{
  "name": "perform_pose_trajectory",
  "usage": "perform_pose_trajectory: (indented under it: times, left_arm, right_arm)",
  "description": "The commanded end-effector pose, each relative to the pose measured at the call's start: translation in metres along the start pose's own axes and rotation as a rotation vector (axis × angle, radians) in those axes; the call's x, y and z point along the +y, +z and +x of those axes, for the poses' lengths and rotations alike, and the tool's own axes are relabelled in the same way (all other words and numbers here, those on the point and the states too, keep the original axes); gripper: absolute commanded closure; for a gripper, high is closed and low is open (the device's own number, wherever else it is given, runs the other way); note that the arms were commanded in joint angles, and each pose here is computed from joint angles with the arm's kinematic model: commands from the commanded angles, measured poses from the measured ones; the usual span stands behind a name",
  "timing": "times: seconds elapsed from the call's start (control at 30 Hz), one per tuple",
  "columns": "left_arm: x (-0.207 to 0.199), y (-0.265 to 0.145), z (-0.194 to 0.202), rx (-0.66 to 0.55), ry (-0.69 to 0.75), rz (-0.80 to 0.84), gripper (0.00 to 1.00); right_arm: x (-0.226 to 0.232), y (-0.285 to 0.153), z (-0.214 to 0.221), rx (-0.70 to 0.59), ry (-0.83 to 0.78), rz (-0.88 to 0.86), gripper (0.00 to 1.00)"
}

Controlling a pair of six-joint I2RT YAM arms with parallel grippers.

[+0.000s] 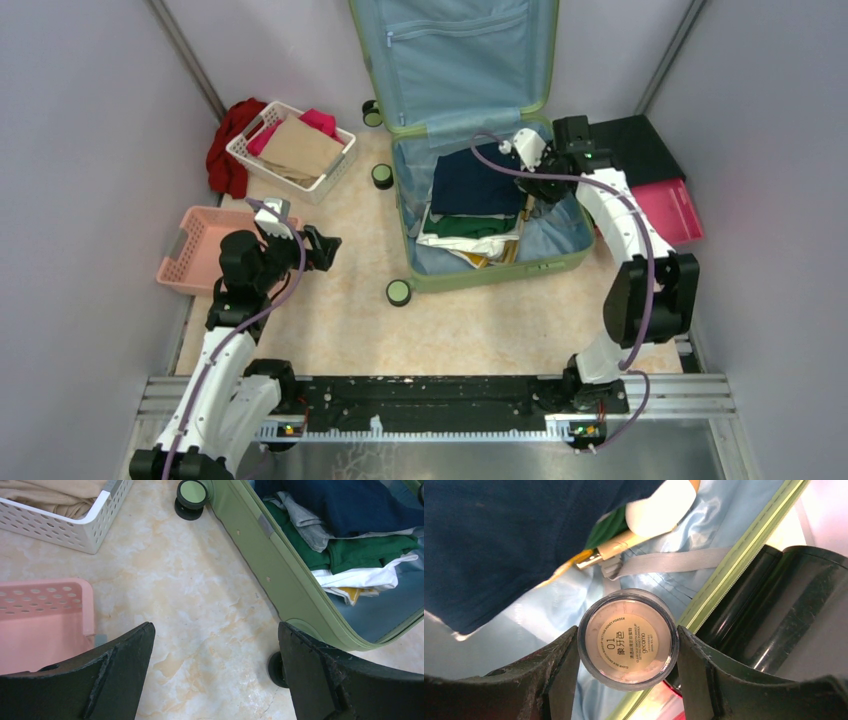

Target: Open, take out, and arrange the luggage

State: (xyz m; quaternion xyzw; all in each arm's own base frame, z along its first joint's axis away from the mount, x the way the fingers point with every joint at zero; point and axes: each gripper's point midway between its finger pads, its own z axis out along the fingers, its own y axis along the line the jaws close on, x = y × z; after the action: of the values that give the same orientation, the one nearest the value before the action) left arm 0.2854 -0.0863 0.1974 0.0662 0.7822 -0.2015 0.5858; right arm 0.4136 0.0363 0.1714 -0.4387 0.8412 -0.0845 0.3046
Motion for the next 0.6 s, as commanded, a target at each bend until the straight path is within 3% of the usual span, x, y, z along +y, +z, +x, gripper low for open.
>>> perform_pose_trajectory:
  times: [0.0,0.17,0.57]
  left_arm:
    - [-0.007,-0.003,-0.013,-0.035,0.021,0.026,0.01]
    - [-0.007,-0.002,-0.013,-0.034,0.020,0.027,0.01]
    - [-0.008,-0.001,-0.012,-0.030,0.017,0.033,0.01]
  right_arm:
    - [0.004,-0.044,-0.025,-0.174,0.086,-0.026,0.94]
    - [0.000,-0.073,-0.021,-0.292,0.213,-0.069,0.95]
    - [-0.045,-0.118,0.040,-0.543,0.649,-0.004,0.95]
